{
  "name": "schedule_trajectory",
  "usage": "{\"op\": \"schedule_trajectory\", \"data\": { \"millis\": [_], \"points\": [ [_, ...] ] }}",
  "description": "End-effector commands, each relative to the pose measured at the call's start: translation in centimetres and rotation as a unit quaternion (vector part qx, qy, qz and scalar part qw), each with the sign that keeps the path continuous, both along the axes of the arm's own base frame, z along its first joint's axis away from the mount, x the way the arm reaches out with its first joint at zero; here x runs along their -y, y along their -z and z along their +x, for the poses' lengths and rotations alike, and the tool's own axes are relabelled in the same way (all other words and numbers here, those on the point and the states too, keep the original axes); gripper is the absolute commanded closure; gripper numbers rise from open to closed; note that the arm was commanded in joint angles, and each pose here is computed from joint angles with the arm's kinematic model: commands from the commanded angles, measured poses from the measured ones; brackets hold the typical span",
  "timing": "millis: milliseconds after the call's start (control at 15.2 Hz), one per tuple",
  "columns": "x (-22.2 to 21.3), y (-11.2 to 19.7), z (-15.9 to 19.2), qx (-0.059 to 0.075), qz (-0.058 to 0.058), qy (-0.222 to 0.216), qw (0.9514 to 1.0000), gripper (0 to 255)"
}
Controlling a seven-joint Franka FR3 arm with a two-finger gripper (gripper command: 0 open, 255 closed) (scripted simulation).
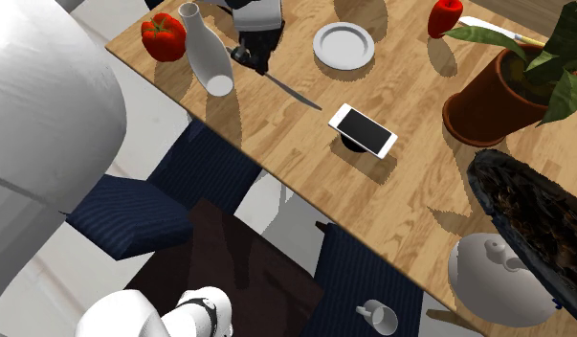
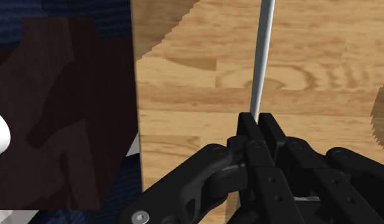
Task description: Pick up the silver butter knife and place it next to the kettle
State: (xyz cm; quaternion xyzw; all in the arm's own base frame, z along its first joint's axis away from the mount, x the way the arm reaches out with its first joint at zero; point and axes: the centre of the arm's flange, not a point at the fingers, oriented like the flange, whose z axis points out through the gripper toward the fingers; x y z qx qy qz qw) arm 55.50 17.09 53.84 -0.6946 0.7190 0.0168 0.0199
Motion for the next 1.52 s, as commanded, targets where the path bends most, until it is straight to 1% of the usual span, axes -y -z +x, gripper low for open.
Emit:
{"op": "schedule_trajectory", "data": {
  "millis": [0, 792, 1452],
  "points": [
    [0.0, -1.0, 0.0, 0.0, 0.0, 0.0, 1.0, 255],
    [0.0, -7.2, 0.0, 0.0, 0.0, 0.0, 1.0, 255],
    [13.0, -7.2, -2.7, 0.0, 0.0, 0.0, 1.0, 255]
  ]
}}
